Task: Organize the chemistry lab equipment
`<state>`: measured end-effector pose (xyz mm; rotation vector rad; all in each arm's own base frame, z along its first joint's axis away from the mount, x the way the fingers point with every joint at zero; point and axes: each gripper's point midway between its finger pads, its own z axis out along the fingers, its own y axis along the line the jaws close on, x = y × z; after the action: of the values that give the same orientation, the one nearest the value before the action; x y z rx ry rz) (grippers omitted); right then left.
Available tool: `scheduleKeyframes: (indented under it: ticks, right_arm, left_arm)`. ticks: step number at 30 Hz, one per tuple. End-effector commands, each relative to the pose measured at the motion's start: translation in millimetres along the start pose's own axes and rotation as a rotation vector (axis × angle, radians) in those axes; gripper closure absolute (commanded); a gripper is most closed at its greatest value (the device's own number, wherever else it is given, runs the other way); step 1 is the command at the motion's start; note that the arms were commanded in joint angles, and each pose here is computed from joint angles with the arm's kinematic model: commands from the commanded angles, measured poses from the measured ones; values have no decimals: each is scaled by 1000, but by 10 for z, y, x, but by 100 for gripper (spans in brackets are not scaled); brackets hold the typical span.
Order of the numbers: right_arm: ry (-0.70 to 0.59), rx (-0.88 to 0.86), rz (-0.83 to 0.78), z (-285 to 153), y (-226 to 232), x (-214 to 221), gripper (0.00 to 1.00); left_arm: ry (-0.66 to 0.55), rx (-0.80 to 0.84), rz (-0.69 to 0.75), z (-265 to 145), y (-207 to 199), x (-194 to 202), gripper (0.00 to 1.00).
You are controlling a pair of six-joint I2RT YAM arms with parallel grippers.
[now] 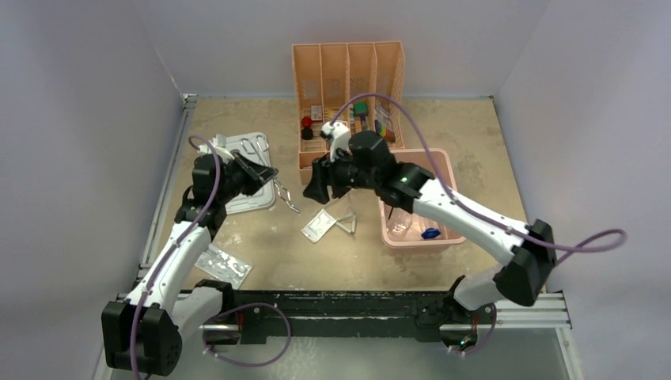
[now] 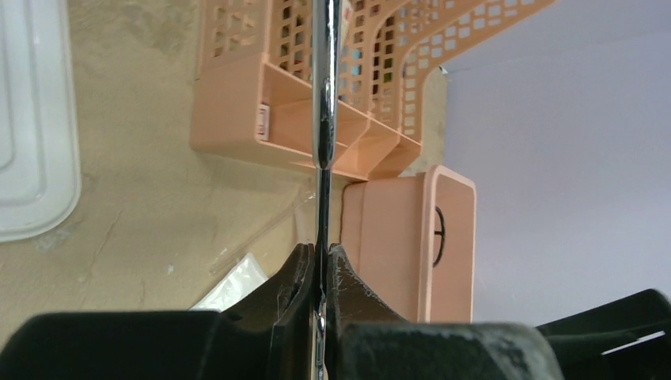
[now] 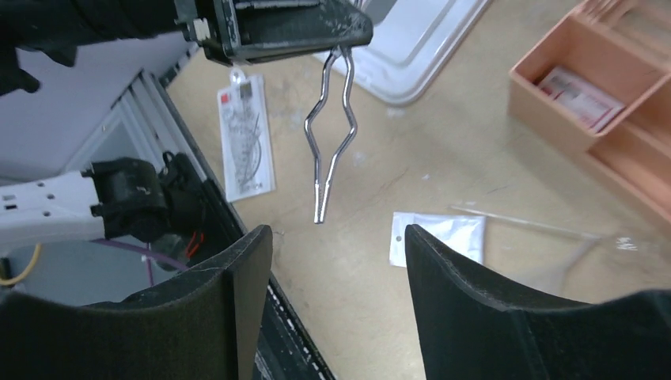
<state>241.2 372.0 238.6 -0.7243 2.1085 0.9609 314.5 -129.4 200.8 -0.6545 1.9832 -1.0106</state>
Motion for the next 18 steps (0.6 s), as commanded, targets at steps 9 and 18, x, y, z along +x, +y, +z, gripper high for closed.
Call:
scheduleKeyframes:
  ticks: [9, 18]
  right_arm:
    - [-424, 547, -60, -1502, -565, -1100, 36]
    - [-635, 657, -27, -2367, -541, -1340, 37]
  left_arm:
    - [66, 418, 169, -99, -1561, 10, 100]
    - [159, 396, 155, 438, -2271, 748, 100]
